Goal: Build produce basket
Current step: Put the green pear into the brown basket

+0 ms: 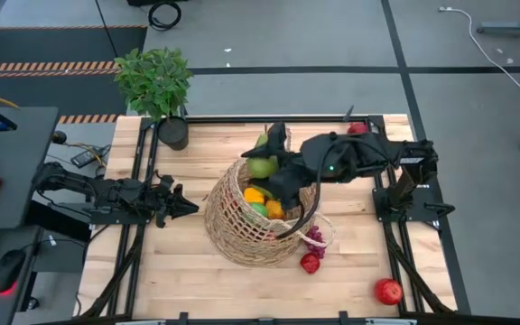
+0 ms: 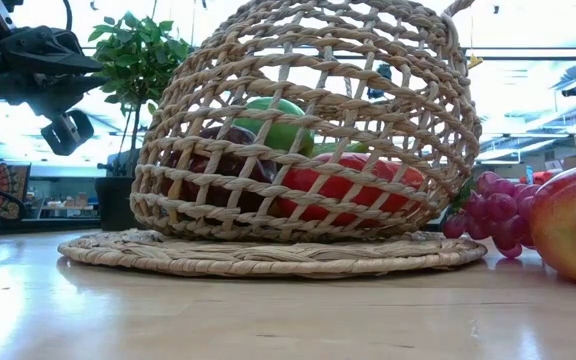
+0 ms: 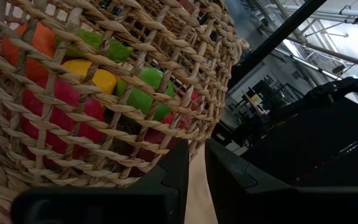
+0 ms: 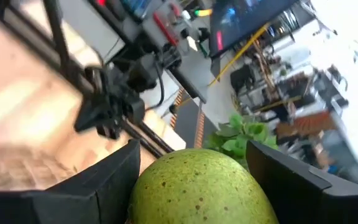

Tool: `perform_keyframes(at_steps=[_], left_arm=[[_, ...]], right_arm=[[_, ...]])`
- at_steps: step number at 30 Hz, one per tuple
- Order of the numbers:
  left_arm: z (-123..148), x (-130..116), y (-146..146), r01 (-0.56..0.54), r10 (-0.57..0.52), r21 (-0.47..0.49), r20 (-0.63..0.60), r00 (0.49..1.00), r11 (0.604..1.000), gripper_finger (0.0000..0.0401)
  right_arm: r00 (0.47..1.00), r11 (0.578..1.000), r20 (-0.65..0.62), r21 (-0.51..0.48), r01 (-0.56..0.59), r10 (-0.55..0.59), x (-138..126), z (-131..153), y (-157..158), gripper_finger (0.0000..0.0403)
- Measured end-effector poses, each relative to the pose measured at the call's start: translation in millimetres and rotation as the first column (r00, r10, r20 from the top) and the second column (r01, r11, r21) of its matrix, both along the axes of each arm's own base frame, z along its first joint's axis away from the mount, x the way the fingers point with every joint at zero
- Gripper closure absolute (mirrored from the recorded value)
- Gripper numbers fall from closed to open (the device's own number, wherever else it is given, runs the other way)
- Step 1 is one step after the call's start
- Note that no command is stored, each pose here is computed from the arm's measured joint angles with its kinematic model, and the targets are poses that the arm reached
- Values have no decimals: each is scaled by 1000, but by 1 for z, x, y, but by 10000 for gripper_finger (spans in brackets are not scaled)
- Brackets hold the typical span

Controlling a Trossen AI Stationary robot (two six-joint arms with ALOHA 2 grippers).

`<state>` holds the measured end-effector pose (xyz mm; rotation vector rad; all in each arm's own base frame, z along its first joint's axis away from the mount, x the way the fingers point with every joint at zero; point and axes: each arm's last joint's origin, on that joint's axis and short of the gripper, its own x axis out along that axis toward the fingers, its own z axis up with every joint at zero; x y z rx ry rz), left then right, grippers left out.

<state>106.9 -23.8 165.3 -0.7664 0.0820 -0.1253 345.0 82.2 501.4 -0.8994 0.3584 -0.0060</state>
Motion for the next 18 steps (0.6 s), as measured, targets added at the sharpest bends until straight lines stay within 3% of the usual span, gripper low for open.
perform_keyframes(at_steps=[4,10,14,18], left_arm=[[0,0,0,0,0,0,0,1000,1000,345],[0,0,0,0,0,-1,-1,1000,1000,339],[0,0,0,0,0,-1,-1,1000,1000,338],[0,0,0,0,0,0,0,1000,1000,341]], right_arm=[[994,970,88,237,49,-71,1,6,5,114],[977,853,208,517,-72,-44,-5,22,7,114],[939,709,325,688,-153,-113,-9,39,5,114],[838,509,462,816,-273,-292,-16,63,-4,114]])
